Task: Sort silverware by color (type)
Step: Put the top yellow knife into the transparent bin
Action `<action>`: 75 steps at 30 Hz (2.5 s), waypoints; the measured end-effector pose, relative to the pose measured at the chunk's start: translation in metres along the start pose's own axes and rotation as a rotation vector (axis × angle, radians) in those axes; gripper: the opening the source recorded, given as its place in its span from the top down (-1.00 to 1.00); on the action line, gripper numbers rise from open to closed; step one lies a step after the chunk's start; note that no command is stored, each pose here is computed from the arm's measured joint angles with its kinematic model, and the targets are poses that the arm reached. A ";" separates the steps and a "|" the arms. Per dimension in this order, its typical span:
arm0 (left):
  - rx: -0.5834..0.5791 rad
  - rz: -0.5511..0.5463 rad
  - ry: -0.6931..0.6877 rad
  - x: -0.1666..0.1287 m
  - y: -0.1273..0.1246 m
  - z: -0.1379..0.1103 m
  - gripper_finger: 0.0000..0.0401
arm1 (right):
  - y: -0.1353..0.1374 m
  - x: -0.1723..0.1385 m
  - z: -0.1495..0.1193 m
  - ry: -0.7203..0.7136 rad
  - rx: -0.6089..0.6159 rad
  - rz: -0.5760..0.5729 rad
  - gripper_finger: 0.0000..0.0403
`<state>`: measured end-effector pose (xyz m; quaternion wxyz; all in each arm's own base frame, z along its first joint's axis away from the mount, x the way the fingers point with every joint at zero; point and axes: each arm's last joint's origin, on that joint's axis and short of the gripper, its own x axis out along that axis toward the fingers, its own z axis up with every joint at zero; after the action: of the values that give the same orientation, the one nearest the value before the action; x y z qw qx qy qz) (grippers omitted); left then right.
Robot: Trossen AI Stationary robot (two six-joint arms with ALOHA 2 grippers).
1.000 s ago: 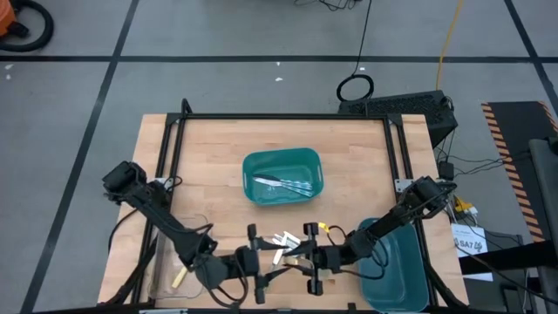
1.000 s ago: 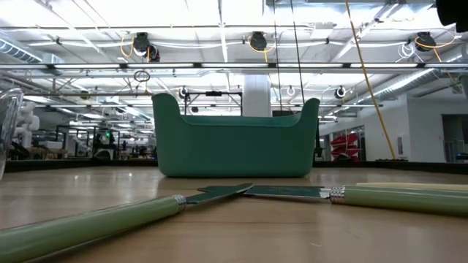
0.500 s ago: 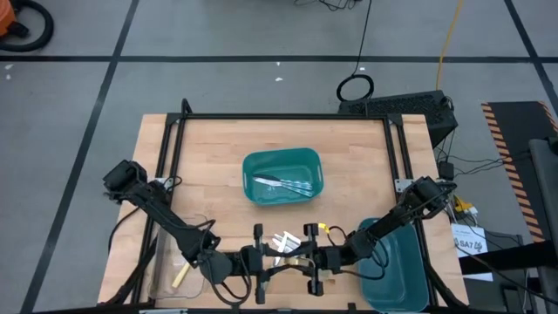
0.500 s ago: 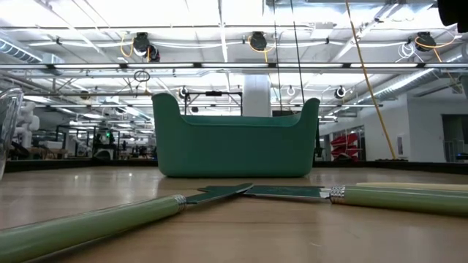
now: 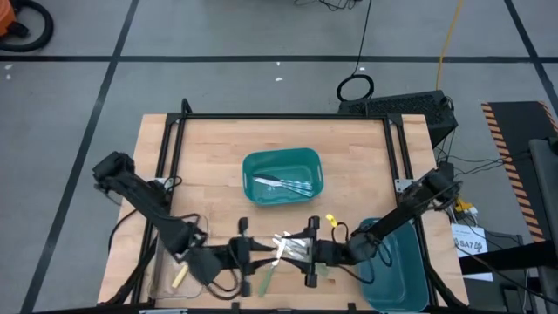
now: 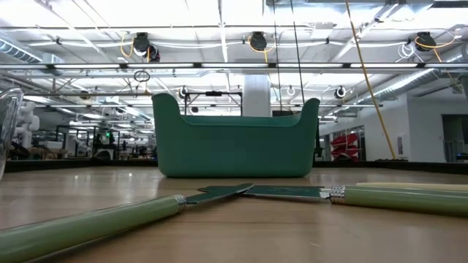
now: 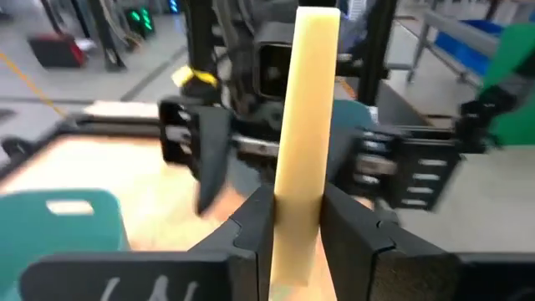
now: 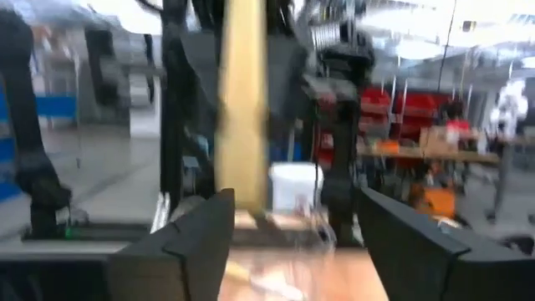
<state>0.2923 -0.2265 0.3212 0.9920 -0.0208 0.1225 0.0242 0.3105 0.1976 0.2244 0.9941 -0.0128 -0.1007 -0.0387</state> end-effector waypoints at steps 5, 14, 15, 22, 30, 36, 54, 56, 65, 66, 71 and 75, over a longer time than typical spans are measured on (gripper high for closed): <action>-0.082 0.020 0.095 -0.023 0.008 0.000 0.58 | -0.006 -0.005 0.011 0.160 0.010 0.014 -0.27; -0.265 0.091 0.364 -0.059 0.027 -0.015 0.58 | -0.007 -0.014 0.015 0.260 -0.015 0.030 -0.20; -0.290 0.106 0.406 -0.063 0.028 -0.016 0.58 | -0.006 -0.015 0.016 0.257 -0.018 0.035 -0.20; -0.465 0.181 0.664 -0.101 0.023 -0.021 0.58 | -0.003 -0.018 0.019 0.257 -0.047 0.053 -0.20; -0.642 0.322 0.846 -0.147 -0.001 -0.051 0.58 | -0.003 -0.019 0.017 0.272 -0.057 0.055 -0.20; -0.724 0.460 0.983 -0.174 -0.017 -0.074 0.58 | -0.003 -0.019 0.017 0.272 -0.057 0.056 -0.20; -0.716 0.683 1.172 -0.166 -0.041 -0.113 0.58 | -0.003 -0.019 0.017 0.273 -0.069 0.057 -0.20; -0.722 0.712 1.181 -0.162 -0.042 -0.116 0.59 | -0.003 -0.019 0.017 0.272 -0.076 0.059 -0.20; -0.708 0.809 1.195 -0.143 -0.047 -0.133 0.59 | -0.003 -0.019 0.016 0.278 -0.092 0.061 -0.20; -0.709 0.825 1.206 -0.141 -0.047 -0.135 0.59 | -0.003 -0.019 0.016 0.278 -0.092 0.061 -0.20; -0.710 0.870 1.213 -0.133 -0.048 -0.142 0.59 | -0.003 -0.019 0.016 0.277 -0.102 0.063 -0.20; -0.704 0.889 1.211 -0.125 -0.047 -0.145 0.54 | -0.003 -0.019 0.016 0.277 -0.107 0.064 -0.20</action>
<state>0.1390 -0.2858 0.2131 0.5879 -0.2891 0.6174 0.4354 0.2887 0.1964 0.2365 0.9971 -0.0633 0.0402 -0.0138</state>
